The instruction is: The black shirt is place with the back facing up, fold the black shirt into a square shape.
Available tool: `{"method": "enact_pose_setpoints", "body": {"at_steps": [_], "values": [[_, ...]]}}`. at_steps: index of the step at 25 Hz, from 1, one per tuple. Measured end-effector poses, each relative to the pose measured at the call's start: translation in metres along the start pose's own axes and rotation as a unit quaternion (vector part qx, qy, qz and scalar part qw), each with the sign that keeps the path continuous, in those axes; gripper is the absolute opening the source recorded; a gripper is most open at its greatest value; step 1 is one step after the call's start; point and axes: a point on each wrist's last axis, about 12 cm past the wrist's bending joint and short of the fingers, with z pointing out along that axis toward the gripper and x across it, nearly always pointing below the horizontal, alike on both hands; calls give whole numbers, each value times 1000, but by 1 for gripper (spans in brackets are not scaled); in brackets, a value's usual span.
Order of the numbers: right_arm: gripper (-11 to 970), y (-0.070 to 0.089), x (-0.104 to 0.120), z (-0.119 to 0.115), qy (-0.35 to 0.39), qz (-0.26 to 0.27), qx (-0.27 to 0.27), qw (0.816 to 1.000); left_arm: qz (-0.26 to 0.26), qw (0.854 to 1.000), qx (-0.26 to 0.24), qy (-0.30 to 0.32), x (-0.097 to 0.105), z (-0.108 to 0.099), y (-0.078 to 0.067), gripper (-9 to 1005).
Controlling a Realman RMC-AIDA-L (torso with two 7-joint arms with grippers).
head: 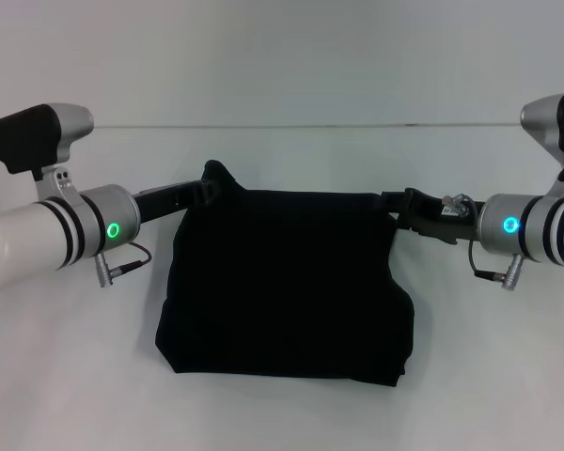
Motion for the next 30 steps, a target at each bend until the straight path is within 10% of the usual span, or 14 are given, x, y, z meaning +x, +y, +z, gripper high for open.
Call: {"method": "enact_pose_setpoints", "body": {"at_steps": [15,30], "values": [[532,-1,3,0,3,6,-3,1000,-2,1000,23,7,4,2,-9,69],[68,-3,-2,-5,-2,3,-9,1000,2,1000,26,6,2,2,-9,70]]}}
